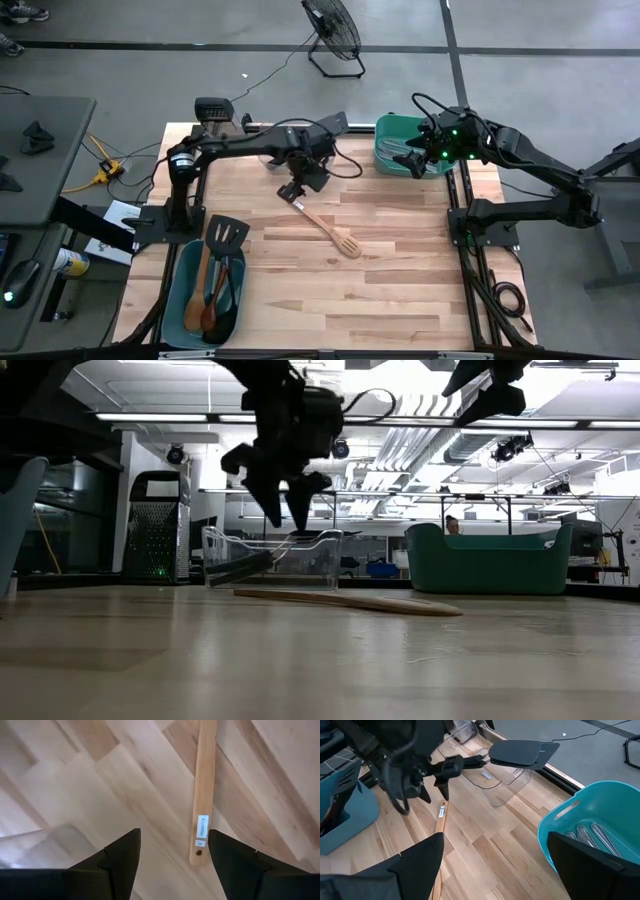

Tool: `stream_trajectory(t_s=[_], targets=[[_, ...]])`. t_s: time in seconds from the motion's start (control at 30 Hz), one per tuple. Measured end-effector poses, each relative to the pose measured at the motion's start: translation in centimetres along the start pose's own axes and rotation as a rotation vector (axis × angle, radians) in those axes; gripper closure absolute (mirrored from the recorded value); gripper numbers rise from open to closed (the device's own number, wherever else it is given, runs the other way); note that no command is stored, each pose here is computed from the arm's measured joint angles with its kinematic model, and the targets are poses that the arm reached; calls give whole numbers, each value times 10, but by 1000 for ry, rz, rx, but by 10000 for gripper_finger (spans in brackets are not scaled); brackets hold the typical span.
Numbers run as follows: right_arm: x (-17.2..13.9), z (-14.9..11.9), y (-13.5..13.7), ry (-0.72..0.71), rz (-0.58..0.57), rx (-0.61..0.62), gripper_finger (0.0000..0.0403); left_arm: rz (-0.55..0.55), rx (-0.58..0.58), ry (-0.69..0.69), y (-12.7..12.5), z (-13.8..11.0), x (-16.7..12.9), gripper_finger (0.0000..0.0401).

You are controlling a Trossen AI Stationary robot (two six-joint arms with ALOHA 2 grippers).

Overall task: Pick & Place Kitchen Items
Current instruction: Put the wooden spatula into the blue bin

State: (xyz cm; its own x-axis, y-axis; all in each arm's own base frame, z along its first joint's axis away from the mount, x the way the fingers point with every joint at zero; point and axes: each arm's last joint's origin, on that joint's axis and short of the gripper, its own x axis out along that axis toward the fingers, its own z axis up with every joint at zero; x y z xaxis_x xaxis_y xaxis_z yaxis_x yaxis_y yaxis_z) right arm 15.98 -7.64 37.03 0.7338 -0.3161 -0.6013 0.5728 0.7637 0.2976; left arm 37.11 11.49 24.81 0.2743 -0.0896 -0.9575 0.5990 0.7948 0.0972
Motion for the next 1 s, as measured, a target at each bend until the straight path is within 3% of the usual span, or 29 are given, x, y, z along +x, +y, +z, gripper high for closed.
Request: stream_trajectory(t_s=[0.23,0.37,0.67,1.0], targets=[[0,0,0,0,0,0,54,-21,48,2,-12,1,26,173],[0,0,0,0,0,0,54,-11,149,20,-28,10,44,173],[0,0,0,0,0,9,54,81,260,-4,-53,34,69,173],[0,0,0,0,0,11,54,88,212,-43,-56,38,81,173]])
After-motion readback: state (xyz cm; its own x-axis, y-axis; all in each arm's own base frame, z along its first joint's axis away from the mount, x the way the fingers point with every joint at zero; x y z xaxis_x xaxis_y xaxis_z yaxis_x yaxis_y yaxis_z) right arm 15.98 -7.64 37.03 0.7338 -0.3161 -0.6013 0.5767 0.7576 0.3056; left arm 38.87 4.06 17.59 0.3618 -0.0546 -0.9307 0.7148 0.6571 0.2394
